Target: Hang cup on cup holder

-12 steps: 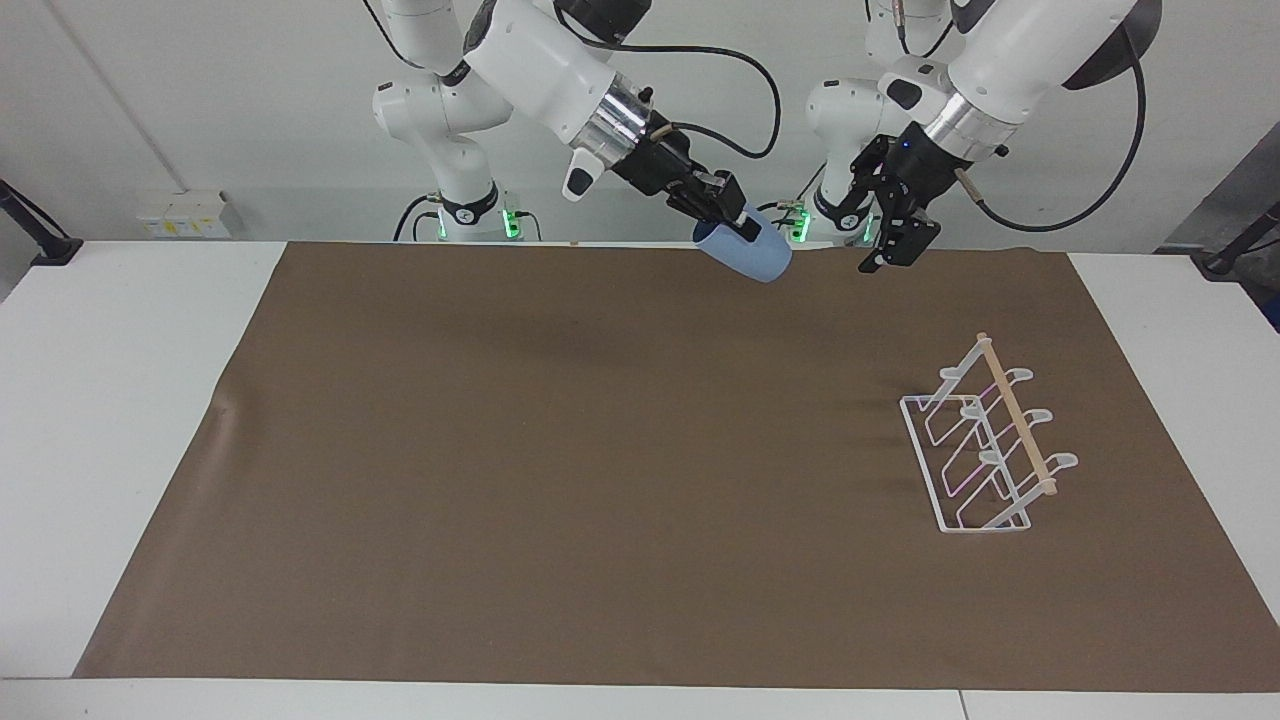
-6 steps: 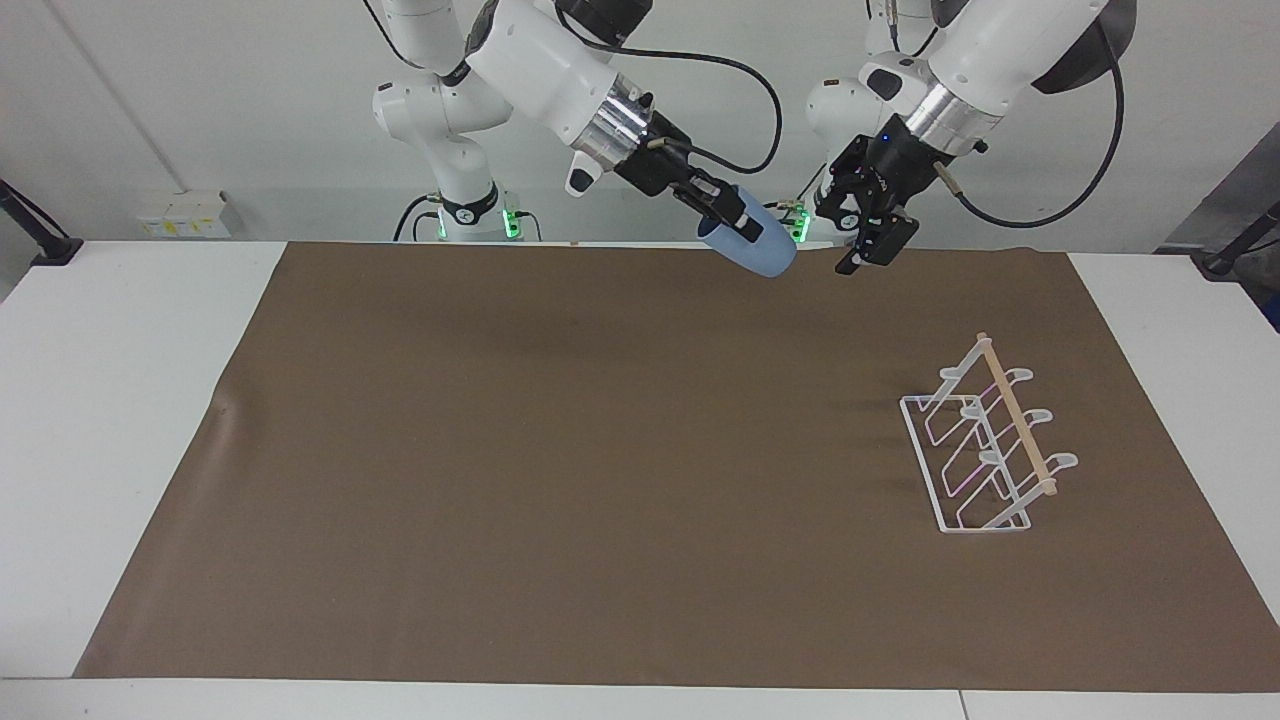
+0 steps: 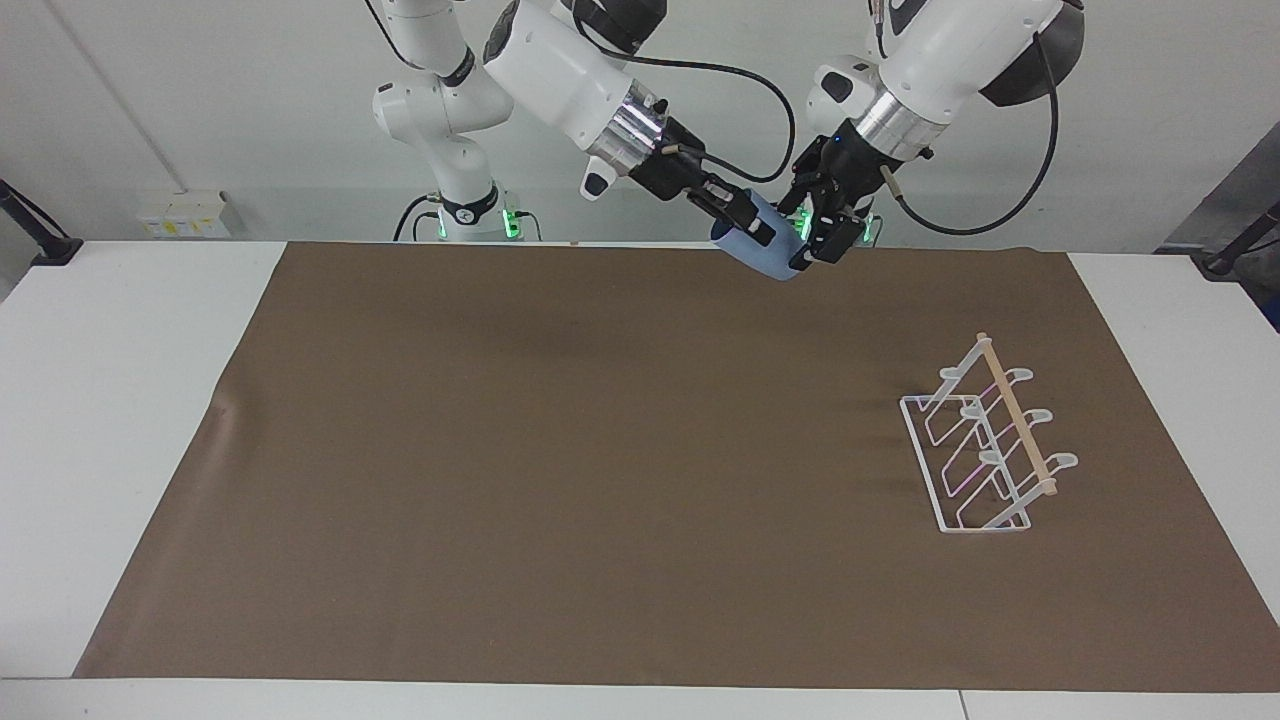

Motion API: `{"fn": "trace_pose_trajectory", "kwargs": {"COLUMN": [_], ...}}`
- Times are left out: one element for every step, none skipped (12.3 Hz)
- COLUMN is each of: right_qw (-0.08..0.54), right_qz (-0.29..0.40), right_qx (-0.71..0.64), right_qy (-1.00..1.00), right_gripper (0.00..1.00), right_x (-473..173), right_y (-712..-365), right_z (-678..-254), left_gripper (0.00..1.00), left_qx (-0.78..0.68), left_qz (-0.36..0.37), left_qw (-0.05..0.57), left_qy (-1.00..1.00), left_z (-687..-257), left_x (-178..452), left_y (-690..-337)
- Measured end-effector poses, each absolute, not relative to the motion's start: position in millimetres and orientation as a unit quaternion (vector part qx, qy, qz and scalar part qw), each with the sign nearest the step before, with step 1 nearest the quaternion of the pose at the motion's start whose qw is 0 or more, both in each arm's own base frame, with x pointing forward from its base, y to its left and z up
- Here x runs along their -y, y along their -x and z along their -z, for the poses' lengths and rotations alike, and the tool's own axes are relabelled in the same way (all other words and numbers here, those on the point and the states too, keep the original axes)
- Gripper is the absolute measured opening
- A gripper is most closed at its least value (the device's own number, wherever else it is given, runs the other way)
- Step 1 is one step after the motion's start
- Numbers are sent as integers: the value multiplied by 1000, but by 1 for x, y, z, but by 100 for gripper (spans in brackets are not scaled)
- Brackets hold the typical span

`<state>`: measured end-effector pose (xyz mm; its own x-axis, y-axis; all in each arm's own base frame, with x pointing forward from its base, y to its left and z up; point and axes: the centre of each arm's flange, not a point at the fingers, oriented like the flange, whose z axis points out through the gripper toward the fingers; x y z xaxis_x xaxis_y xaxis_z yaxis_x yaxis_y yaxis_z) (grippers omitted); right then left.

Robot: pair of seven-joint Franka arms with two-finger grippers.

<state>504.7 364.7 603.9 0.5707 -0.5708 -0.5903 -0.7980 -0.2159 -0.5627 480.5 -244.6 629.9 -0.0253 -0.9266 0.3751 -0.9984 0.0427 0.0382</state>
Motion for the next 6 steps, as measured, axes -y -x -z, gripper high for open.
{"fn": "trace_pose_trajectory", "kwargs": {"right_qw": [440,439,439,438,439,439], "right_qz": [-130,-130,-131,-131,-131,-130], "right_qx": [-445,-445,-445,-444,-445,-445], "right_qy": [769,770,770,770,770,770], "right_gripper": [6,6,6,6,6,6], "right_x": [-365,-366,-366,-367,-366,-366], "right_y": [-504,-504,-504,-503,-504,-504], "right_z": [-603,-602,-602,-602,-602,-602], "left_gripper": [100,100,100,100,100,100], "left_qx": [705,703,701,699,697,695], "left_qz": [-122,-125,-128,-131,-135,-140], "left_qw": [149,147,148,150,151,154], "left_qy": [-683,-684,-686,-687,-688,-689], "left_z": [-627,-625,-624,-623,-623,-621], "left_x": [244,243,242,241,240,241], "left_y": [-479,-477,-475,-475,-475,-475]}}
